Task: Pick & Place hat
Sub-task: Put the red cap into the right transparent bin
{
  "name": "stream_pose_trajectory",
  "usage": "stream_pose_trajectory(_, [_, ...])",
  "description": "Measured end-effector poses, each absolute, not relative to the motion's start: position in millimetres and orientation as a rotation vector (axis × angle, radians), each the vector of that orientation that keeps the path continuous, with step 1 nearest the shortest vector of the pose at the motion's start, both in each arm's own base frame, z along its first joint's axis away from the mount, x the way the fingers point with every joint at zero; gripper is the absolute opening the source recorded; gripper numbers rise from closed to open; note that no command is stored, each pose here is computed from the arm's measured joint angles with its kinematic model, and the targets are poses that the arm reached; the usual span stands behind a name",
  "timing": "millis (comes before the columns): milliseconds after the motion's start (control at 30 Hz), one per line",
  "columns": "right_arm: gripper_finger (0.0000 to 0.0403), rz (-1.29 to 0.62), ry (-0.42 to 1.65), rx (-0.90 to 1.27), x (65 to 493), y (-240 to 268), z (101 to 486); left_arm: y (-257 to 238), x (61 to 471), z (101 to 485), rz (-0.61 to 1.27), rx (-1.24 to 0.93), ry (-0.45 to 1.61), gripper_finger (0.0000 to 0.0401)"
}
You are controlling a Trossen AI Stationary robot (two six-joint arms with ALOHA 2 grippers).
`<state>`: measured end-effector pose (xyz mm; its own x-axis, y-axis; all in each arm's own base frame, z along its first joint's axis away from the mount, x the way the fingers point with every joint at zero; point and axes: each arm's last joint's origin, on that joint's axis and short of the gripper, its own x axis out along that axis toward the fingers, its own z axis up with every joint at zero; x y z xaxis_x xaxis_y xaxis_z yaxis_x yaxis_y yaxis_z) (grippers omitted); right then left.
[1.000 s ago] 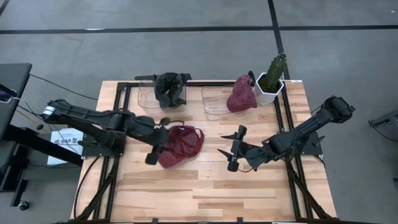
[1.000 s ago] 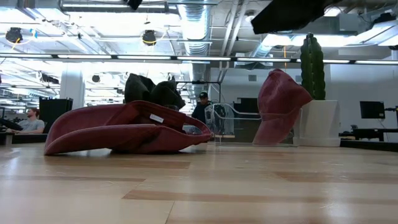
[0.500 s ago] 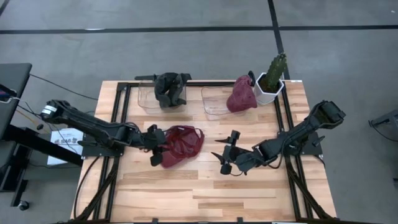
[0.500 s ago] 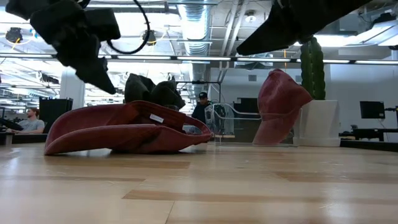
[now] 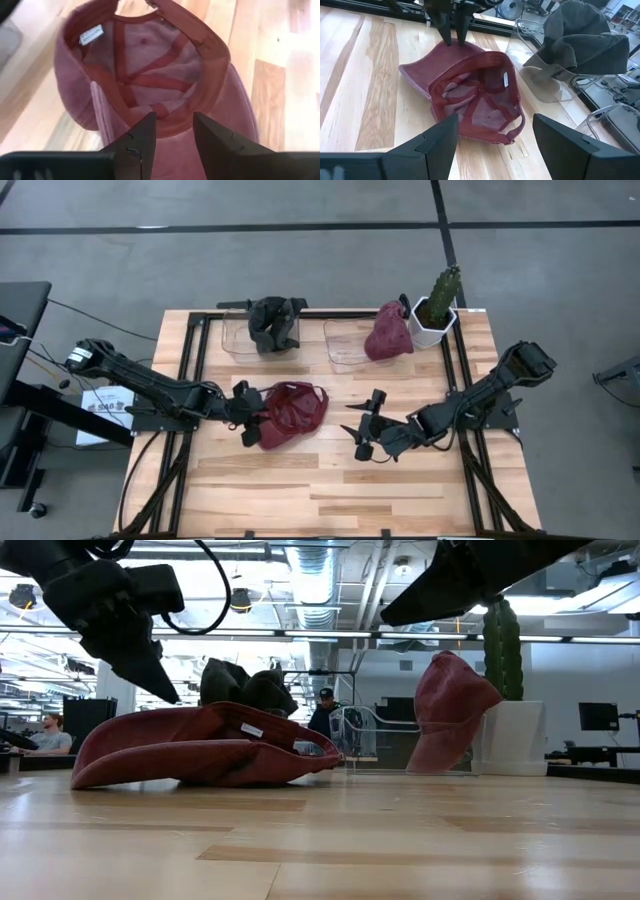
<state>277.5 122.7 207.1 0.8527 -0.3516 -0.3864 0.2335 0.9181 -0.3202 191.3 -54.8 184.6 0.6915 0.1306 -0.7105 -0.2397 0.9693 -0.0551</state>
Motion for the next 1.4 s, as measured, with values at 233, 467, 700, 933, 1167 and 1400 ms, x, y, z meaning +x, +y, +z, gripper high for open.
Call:
stream_pose_trajectory(233, [0.0249,-0.310,0.455,-0.267,277.5,122.7,207.0,-49.2,189.5,184.7,0.322,-0.078,0.760,0.0126])
stream_pose_trajectory(467, [0.0249,-0.310,0.456,-0.268,277.4,122.7,206.9,-39.0,183.7,192.1,0.386,-0.159,0.733,0.0126])
stream_pose_trajectory(700, [0.0249,-0.302,0.463,-0.269,277.2,122.8,206.4,-30.0,177.7,190.3,0.452,-0.259,0.778,0.0126])
stream_pose_trajectory(933, [0.0249,-0.277,0.468,-0.263,277.3,123.5,206.1,-30.7,178.1,189.7,0.394,-0.297,0.810,0.0126])
stream_pose_trajectory(1167, [0.0249,-0.277,0.468,-0.263,277.3,123.5,206.1,-30.8,174.8,181.4,0.376,-0.299,0.841,0.0126])
stream_pose_trajectory(1400, [0.0249,-0.277,0.468,-0.262,277.4,123.5,206.1,-29.1,167.3,159.8,0.389,-0.325,0.848,0.0126])
